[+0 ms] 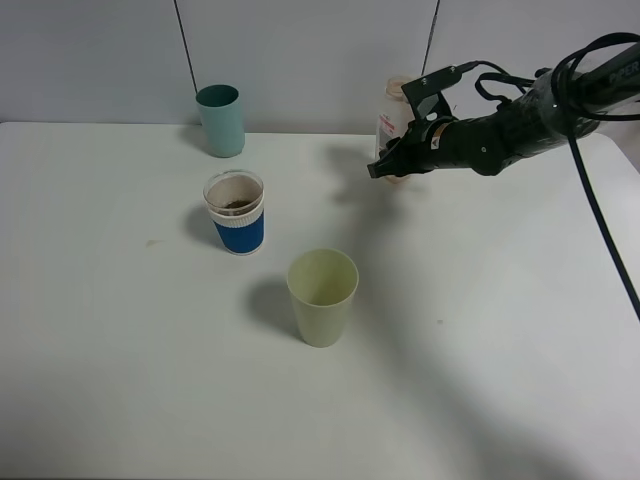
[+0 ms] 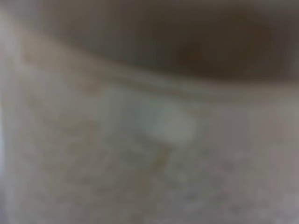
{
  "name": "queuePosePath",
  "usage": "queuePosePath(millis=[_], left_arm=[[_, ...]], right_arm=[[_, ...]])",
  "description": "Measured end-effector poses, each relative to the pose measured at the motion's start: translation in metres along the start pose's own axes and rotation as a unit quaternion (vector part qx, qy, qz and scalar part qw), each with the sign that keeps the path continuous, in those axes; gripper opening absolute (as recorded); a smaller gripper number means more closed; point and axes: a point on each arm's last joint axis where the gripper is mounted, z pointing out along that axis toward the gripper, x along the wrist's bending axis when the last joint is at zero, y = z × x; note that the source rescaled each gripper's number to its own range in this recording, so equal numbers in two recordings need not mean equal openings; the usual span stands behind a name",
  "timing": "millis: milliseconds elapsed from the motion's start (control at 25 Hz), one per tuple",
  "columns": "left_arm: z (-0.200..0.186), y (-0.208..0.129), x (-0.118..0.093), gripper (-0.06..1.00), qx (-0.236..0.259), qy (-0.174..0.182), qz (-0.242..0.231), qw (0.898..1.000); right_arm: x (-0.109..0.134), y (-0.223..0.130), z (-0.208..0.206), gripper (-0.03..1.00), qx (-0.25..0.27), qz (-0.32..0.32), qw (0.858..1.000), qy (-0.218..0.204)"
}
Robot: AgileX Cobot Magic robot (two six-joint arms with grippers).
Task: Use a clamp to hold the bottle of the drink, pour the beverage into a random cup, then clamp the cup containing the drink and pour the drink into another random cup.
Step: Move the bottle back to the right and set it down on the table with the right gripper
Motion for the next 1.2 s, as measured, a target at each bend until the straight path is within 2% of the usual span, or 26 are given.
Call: queuePosePath(millis=[1200], left_arm=[[0.0,0.0,0.0,0.99,0.0,0.0,0.0,1.0]], right_arm=[[0.002,-0.01,0.008,0.0,0.003,0.03,1.0,-0.001]])
